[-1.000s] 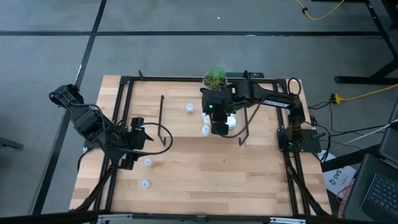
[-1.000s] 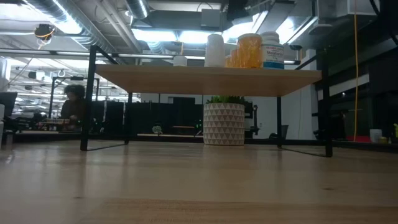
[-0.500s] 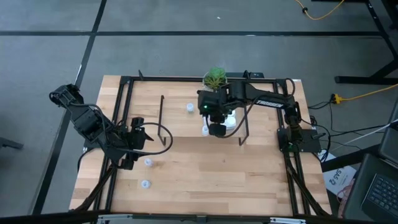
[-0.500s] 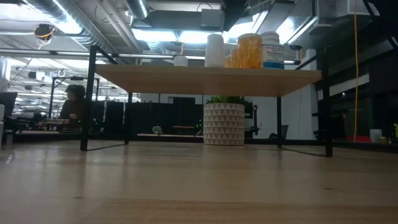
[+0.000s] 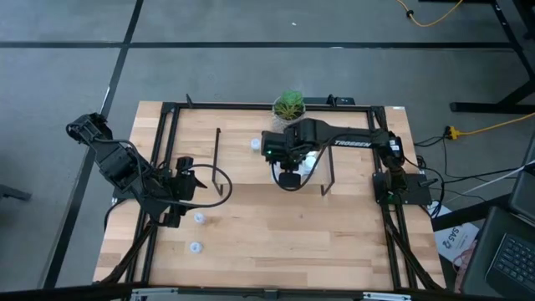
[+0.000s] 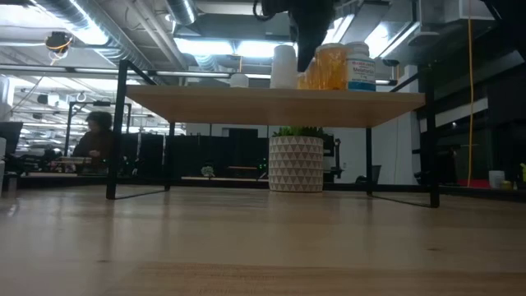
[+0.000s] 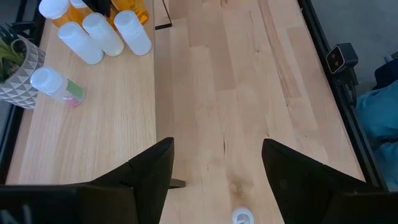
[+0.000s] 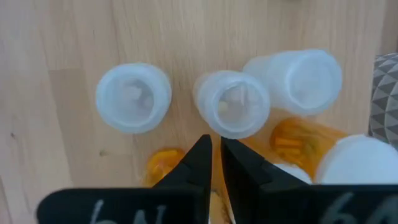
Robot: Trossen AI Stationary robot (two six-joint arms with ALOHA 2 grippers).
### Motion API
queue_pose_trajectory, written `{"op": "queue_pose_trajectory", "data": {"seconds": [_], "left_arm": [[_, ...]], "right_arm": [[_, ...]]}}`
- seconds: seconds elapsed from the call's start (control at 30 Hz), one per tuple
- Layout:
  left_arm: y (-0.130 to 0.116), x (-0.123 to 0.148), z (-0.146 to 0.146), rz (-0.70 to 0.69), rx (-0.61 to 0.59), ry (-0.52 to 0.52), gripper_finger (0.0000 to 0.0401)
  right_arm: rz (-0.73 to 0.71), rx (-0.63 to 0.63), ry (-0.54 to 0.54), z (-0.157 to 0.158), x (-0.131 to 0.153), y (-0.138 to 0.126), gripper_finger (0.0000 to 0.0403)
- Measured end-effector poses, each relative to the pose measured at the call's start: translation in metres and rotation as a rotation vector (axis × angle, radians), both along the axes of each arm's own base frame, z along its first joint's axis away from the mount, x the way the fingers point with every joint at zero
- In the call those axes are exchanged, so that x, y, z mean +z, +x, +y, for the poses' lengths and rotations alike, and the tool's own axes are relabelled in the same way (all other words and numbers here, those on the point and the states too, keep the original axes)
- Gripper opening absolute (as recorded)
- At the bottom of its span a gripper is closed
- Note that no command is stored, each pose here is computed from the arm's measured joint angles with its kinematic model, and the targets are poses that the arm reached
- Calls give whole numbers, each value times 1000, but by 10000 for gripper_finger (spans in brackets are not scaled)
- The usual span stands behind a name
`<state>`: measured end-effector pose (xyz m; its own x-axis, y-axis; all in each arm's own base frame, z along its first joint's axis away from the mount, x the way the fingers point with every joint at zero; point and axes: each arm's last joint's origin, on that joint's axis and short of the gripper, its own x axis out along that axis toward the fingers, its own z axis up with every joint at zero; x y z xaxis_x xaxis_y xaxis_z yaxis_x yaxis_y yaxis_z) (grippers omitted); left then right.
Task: Pick and place medicine bottles onto shelf by color
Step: Adjust the transparent pill bottles on the shelf
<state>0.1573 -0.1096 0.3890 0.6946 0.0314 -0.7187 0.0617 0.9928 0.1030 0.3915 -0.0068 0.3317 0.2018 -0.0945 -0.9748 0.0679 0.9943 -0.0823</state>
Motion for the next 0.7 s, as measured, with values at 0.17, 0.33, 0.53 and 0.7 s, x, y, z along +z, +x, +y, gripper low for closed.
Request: {"op": "queue_pose_trajectory", "data": {"seconds": [0.17, 0.33, 0.53, 0.7], "left_arm": [[0, 0, 0, -1, 1, 1, 237], [0, 0, 0, -1, 1, 2, 238], [0, 0, 0, -2, 1, 2, 238], [0, 0, 0, -2, 2, 3, 238]], "right_arm": [[-31, 15, -4, 0, 1, 3, 39], [-66, 27, -8, 0, 2, 6, 39], [-60, 29, -9, 0, 6, 4, 39], [-113, 22, -45, -1, 23, 1, 39]]}}
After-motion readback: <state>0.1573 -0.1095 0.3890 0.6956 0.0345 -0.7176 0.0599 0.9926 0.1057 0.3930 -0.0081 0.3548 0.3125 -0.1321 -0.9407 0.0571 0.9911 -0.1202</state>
